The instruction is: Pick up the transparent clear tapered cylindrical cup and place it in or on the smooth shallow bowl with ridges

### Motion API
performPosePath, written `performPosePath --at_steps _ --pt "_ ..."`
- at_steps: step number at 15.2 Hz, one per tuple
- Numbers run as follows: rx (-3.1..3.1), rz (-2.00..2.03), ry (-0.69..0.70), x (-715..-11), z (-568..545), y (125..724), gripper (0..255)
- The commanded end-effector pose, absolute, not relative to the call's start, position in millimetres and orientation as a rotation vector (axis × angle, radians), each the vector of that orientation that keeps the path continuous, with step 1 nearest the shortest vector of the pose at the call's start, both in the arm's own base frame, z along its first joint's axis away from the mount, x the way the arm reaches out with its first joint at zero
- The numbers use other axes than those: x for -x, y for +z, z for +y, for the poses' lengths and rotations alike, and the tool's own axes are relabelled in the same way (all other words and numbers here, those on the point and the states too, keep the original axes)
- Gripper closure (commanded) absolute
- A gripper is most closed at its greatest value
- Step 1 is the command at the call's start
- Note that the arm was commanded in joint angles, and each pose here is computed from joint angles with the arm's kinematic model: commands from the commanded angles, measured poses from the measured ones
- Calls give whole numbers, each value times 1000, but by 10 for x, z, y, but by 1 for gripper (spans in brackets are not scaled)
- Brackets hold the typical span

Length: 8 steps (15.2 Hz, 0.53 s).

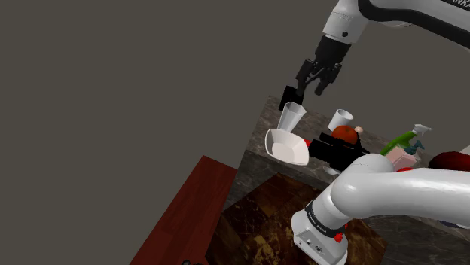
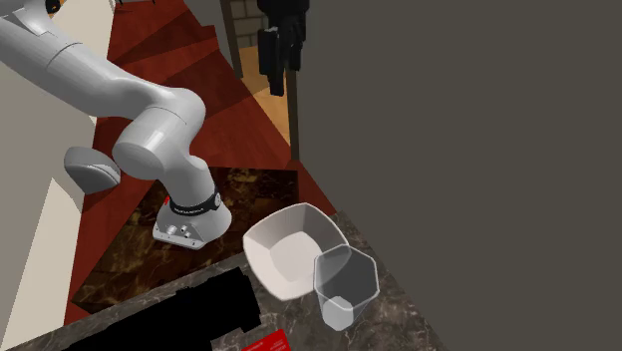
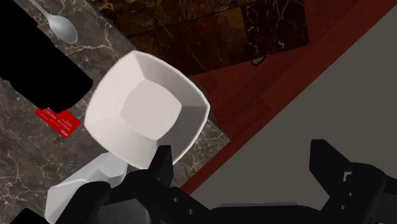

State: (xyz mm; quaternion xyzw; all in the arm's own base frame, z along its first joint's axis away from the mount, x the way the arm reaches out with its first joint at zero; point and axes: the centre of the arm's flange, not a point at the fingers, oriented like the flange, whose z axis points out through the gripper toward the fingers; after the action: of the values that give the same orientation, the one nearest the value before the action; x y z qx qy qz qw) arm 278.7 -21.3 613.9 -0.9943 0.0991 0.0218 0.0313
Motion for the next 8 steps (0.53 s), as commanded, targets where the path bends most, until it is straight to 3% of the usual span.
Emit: performPosePath --at_steps 1,8 --pt "3063 305 67 -2787 -213 6139 0" --pt "3124 311 65 -3159 -689 5514 0"
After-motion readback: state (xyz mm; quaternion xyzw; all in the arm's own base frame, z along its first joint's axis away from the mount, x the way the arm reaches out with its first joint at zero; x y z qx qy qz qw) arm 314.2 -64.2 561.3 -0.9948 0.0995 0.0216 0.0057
